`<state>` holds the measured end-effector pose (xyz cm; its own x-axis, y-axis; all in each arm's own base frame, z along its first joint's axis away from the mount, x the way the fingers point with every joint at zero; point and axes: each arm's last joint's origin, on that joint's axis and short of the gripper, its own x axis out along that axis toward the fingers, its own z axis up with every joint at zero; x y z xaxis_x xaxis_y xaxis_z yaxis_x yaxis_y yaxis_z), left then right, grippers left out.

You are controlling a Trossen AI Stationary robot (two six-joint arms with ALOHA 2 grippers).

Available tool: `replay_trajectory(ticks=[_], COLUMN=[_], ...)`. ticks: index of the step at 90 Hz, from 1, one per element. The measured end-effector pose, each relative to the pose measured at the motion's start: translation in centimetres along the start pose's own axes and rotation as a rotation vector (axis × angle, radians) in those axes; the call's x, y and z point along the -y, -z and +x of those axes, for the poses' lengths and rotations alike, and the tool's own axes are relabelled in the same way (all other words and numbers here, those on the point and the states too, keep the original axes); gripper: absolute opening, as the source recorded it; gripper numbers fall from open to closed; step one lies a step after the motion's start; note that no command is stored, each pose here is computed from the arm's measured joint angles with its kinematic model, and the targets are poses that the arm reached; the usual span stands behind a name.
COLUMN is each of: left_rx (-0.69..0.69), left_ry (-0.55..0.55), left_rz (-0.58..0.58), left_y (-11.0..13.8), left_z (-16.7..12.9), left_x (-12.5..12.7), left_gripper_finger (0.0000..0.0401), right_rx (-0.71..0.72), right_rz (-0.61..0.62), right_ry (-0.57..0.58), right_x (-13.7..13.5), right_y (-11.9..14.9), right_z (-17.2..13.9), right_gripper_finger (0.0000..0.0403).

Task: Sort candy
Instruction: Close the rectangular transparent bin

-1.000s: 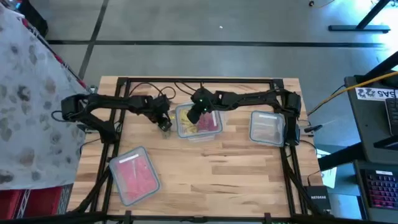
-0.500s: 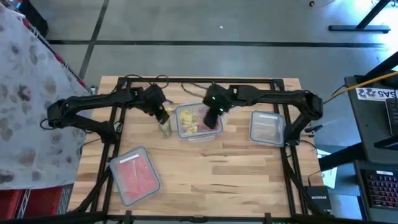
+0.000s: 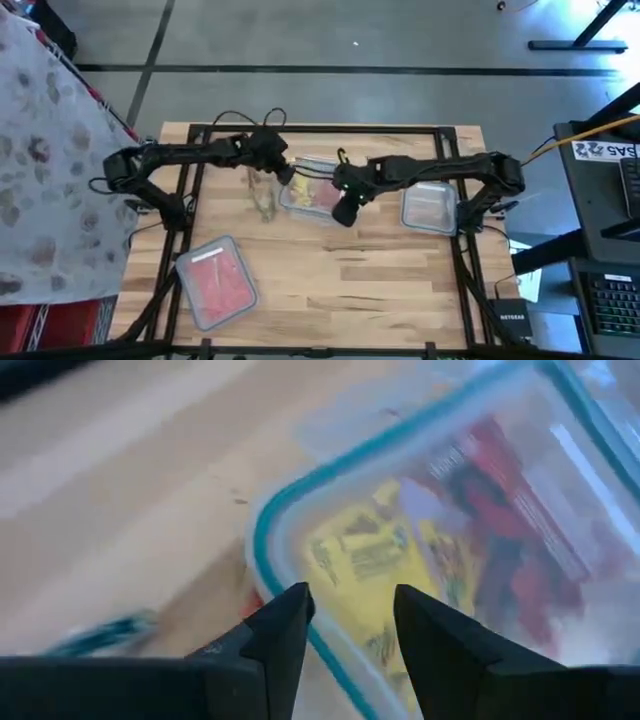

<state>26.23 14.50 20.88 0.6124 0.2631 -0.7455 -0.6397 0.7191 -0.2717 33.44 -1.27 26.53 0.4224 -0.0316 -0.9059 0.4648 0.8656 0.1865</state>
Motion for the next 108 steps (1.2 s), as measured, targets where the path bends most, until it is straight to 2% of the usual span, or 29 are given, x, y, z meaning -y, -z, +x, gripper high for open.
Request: replay_trajectory(ticks=[17,30,43,56,64,71,84,95,100,108], left_rx=[0.083,0.006,-0.156,-0.213,-0.222,-0.247,-0.313,-0.301,-0.249,-0.105], left_ry=[0.024,0.059,0.123,0.130,0.130,0.138,0.163,0.105,0.042,-0.022], left_rz=[0.026,0.040,0.011,0.007,-0.008,-0.013,0.019,0.085,0.093,0.078], left_y=[-2.1,-1.3,0.3,1.0,1.2,1.7,3.0,3.9,3.9,2.5], left_z=[-1.9,-0.4,2.9,4.0,3.6,2.8,1.1,-0.4,-1.5,-3.5], left_x=[0.7,0.4,-0.2,0.0,0.5,1.4,3.7,5.2,5.6,5.6], left_gripper_finger=[0.0136,0.0136,0.0136,0.0136,0.0136,0.0136,0.0136,0.0136,0.0136,0.0136], right_rx=[0.025,0.069,0.109,0.026,0.007,0.002,0.018,0.071,0.107,0.210], right_rz=[-0.027,-0.010,0.041,0.102,0.108,0.090,0.092,0.142,0.150,0.138], right_ry=[0.079,0.186,0.081,0.089,0.067,0.043,-0.062,0.064,0.125,0.115], right_x=[-0.6,1.1,3.2,4.2,3.5,1.7,-2.3,-3.0,-2.8,-2.9], right_y=[0.5,-0.4,-1.6,-0.7,-0.1,0.7,2.4,2.7,2.6,1.6], right_z=[0.0,1.7,5.1,7.8,8.4,8.5,8.3,6.3,4.6,0.8], right_gripper_finger=[0.0138,0.0138,0.0138,0.0138,0.0138,0.0138,0.0138,0.0138,0.0138,0.0138])
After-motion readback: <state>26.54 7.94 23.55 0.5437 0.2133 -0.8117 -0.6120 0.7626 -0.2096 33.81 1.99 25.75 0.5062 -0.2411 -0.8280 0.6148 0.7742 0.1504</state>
